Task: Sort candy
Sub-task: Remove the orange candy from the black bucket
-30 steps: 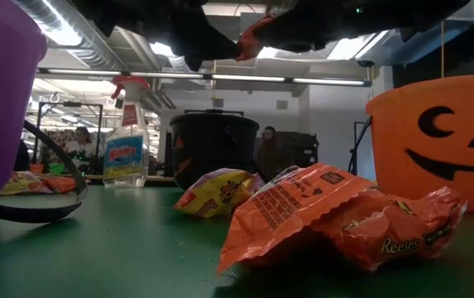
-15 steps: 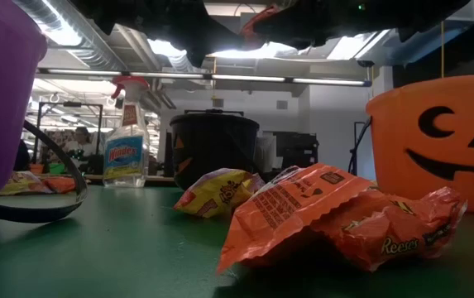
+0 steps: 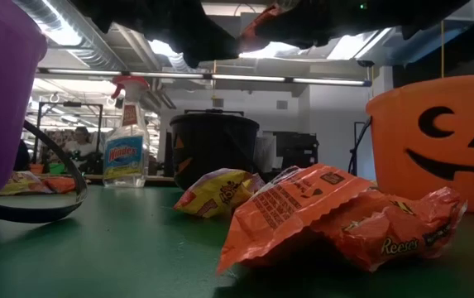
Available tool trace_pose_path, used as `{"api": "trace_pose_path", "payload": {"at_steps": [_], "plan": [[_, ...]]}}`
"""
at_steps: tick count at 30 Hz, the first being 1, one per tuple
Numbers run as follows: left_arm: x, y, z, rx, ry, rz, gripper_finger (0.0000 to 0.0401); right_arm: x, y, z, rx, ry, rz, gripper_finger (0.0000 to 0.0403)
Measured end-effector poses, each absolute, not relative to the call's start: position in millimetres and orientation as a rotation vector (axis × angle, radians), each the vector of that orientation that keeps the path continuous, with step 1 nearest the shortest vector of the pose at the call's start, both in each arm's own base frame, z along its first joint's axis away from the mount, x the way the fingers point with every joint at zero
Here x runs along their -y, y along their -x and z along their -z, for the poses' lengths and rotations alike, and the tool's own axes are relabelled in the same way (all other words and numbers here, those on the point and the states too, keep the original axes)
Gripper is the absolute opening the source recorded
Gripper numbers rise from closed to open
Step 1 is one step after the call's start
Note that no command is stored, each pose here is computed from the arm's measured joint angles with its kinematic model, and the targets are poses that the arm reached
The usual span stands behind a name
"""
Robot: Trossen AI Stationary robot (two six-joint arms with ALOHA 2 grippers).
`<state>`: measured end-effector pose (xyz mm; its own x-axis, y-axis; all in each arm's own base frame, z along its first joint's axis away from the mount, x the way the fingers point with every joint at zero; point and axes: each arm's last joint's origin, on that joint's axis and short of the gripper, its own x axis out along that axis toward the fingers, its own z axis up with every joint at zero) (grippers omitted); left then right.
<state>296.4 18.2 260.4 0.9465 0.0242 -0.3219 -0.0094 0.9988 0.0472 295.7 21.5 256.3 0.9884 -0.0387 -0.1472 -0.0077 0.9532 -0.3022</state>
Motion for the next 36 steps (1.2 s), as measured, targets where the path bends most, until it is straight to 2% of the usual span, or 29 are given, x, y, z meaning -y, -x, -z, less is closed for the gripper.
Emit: {"api": "trace_pose_path", "payload": {"at_steps": [5, 11, 19, 25, 36], "plan": [[-18.7, -282.0, -277.7, -0.297, -0.084, -0.065, 0.0144, -19.7, -283.9, -266.0, -0.178, 0.312, 0.043, 0.0062], [-20.5, -259.1, -289.1, -0.356, -0.124, -0.167, 0.0151, -17.6, -260.5, -281.8, -0.216, 0.309, 0.050, 0.0062], [-22.9, -244.0, -281.6, -0.511, -0.140, -0.280, 0.0154, -16.0, -210.2, -300.9, -0.300, 0.129, -0.029, 0.0062], [-25.4, -243.8, -280.0, -0.524, -0.129, -0.295, 0.0154, -16.3, -178.6, -301.7, -0.408, -0.030, -0.108, 0.0062], [-41.0, -241.7, -280.2, -0.525, -0.104, -0.357, 0.0154, -16.2, -157.7, -310.3, -0.688, -0.230, -0.091, 0.0062]]}}
